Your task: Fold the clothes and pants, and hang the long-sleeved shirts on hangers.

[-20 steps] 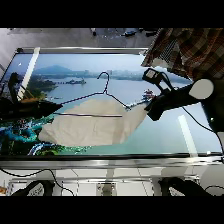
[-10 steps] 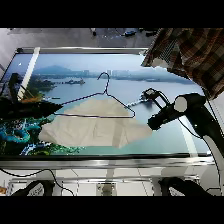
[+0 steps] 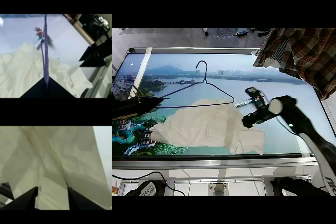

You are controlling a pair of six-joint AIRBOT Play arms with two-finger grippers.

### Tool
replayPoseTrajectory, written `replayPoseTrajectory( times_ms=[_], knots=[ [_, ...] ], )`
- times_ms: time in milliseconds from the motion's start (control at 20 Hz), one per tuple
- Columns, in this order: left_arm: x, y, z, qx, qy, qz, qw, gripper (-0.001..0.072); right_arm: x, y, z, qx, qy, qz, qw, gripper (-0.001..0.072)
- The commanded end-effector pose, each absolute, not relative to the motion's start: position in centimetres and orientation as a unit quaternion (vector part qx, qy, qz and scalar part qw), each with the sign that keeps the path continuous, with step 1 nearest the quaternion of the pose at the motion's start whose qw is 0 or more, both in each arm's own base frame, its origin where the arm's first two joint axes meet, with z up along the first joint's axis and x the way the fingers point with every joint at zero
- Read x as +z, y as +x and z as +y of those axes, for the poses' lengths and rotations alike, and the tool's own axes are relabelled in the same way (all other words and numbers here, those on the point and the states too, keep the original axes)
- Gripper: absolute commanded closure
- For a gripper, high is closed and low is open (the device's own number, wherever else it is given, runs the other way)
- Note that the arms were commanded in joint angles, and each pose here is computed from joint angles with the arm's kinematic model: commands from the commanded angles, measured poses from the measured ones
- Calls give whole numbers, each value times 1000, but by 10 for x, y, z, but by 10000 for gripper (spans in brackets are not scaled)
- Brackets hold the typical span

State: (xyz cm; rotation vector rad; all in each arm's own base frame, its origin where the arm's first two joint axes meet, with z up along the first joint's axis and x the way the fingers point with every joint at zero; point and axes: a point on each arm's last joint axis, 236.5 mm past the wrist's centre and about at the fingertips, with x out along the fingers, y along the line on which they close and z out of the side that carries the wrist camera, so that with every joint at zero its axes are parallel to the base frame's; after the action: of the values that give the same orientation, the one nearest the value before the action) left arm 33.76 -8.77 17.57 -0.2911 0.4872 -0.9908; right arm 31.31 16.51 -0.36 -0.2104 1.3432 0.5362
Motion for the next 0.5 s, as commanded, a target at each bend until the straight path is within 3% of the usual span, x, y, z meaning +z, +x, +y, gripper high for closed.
replayPoseTrajectory(
  times_ms=[0,100,450],
  knots=[
    [178,339,-82,-461,-134,226,847,673,-51,289,166,189,-82,699,685,250],
    [178,339,-82,-461,-134,226,847,674,-55,278,161,174,-76,722,665,250],
    [177,339,-82,-461,-134,226,847,673,-55,298,170,62,51,712,698,252]
  ],
)
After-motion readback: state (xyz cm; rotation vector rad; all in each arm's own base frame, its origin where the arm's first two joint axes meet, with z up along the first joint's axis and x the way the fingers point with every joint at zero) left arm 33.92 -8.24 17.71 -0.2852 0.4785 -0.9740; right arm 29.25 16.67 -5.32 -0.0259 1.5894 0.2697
